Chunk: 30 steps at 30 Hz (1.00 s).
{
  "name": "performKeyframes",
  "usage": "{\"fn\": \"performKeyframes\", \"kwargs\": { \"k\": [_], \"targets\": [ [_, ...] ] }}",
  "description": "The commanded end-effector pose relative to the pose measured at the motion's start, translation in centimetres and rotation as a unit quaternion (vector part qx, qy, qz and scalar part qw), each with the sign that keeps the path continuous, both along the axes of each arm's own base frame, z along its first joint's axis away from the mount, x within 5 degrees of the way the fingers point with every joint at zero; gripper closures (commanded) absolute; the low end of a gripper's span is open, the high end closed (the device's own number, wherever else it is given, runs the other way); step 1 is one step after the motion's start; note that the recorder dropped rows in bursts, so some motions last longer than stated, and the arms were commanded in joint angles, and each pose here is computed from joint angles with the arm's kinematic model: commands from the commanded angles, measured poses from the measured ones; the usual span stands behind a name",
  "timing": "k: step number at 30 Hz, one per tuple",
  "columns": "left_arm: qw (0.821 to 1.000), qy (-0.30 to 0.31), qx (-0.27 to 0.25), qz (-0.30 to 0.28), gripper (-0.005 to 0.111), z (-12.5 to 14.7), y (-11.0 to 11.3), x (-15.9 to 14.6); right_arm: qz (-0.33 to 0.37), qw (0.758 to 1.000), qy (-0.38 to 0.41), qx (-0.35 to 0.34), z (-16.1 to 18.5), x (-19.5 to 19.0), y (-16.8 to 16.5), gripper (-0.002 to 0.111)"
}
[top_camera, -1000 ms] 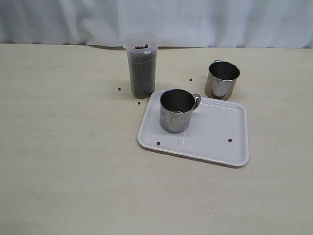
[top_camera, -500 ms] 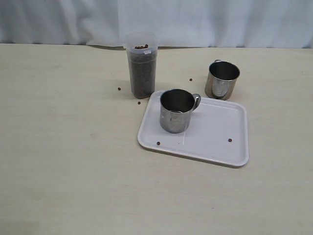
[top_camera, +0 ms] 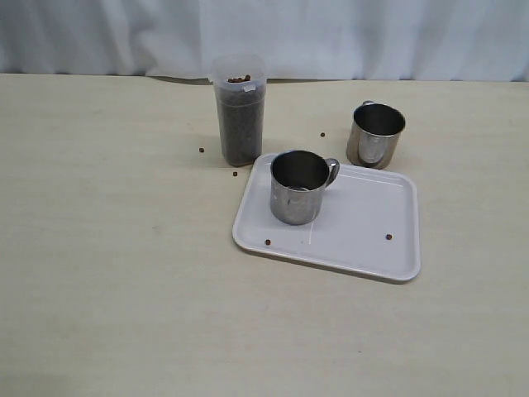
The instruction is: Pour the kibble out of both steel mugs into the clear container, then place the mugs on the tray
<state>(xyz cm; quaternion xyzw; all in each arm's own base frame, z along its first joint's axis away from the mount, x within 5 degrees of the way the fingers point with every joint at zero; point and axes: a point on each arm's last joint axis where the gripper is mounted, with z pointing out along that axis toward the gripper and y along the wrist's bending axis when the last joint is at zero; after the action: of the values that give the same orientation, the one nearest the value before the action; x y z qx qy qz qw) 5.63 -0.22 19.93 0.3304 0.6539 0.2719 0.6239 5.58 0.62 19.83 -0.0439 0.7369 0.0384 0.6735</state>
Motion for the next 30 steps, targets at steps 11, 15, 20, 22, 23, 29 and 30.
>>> {"fn": "performKeyframes", "kwargs": {
  "k": [11, 15, 20, 22, 23, 29, 30],
  "targets": [
    [0.935, 0.028, -0.353, -0.005, 0.107, 0.0, -0.55, -0.06, 0.002, 1.0, 0.0, 0.0, -0.12, -0.01, 0.02, 0.103],
    [0.902, 0.035, -0.43, 0.001, 0.107, 0.0, -0.55, -0.06, 0.002, 1.0, 0.0, 0.0, -0.12, -0.01, 0.02, 0.103],
    [0.861, 0.033, -0.507, 0.005, 0.107, 0.16, -0.52, -0.05, 0.002, 1.0, 0.0, 0.0, -0.12, -0.01, 0.02, 0.103],
    [0.858, 0.034, -0.512, 0.005, 0.107, 0.16, -0.52, -0.05, 0.002, 1.0, 0.0, 0.0, -0.12, -0.01, 0.02, 0.103],
    [0.859, 0.033, -0.51, 0.005, 0.107, 0.15, -0.52, -0.04, 0.002, 1.0, 0.0, 0.0, -0.12, -0.01, 0.02, 0.103],
    [0.886, 0.026, -0.462, 0.009, 0.107, 0.14, -0.38, -0.03, 0.002, 1.0, 0.0, 0.0, -0.12, -0.01, 0.02, 0.103],
    [0.886, 0.026, -0.462, 0.009, 0.107, 0.14, -0.38, -0.03, 0.002, 1.0, 0.0, 0.0, -0.12, -0.01, 0.02, 0.103]
  ]
}}
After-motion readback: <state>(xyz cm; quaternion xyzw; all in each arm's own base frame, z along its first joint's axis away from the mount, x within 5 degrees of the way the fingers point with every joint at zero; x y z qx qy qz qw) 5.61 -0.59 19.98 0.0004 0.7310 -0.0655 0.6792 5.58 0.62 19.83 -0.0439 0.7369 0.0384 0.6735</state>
